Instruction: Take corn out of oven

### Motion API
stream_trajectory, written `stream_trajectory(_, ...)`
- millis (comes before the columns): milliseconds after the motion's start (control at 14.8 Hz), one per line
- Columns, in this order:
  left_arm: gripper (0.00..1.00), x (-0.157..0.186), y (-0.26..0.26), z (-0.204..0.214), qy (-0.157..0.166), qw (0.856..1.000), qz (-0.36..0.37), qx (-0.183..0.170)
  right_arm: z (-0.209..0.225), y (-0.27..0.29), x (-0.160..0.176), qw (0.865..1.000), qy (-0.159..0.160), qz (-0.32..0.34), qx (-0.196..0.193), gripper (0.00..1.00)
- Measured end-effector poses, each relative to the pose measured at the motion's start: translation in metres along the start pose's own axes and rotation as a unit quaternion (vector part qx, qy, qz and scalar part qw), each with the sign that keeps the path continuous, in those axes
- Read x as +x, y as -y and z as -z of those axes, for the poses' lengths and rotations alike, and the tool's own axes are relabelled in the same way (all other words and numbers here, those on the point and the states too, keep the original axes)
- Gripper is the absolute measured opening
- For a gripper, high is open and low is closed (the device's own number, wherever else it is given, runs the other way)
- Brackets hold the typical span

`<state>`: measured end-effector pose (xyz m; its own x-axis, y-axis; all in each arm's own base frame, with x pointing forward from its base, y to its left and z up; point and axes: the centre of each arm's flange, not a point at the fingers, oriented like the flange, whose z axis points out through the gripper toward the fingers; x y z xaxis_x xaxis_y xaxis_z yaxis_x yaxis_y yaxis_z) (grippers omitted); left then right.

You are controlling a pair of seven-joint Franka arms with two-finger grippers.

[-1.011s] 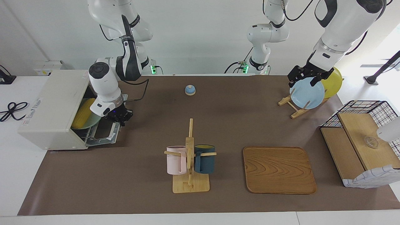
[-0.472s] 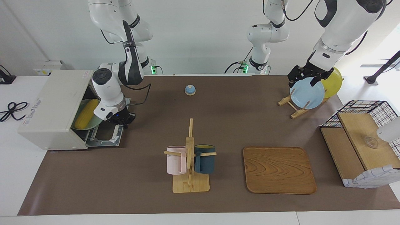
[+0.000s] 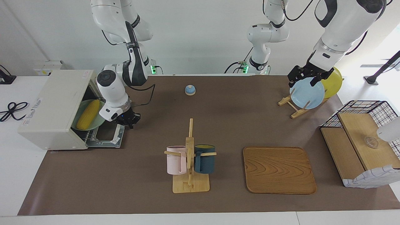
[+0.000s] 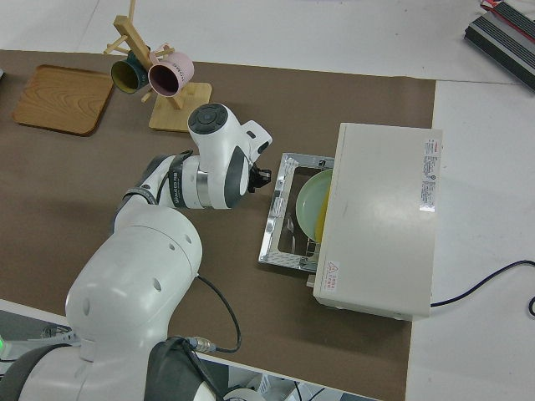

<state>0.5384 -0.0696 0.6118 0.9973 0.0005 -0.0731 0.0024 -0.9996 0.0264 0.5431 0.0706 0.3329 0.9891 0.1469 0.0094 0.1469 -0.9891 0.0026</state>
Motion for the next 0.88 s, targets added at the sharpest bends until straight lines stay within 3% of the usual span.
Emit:
stream_trajectory(270, 1.00, 0.000, 0.000, 0.000, 0.000, 1.000, 0.000, 0.000, 0.041, -0.009, 0.009, 1.000, 0.026, -0.011, 0.000, 0.01)
stream_trajectory(472, 1.00, 0.000, 0.000, 0.000, 0.000, 1.000, 0.000, 0.000, 0.055, -0.040, -0.006, 0.998, 0.058, -0.040, 0.002, 0.23)
stream_trajectory(607, 1.00, 0.000, 0.000, 0.000, 0.000, 1.000, 0.000, 0.000, 0.059, -0.068, -0.014, 0.996, 0.070, -0.063, 0.000, 0.48)
stream_trajectory(876, 1.00, 0.000, 0.000, 0.000, 0.000, 1.000, 0.000, 0.000, 0.060, -0.119, -0.030, 0.991, 0.085, -0.104, -0.007, 0.51)
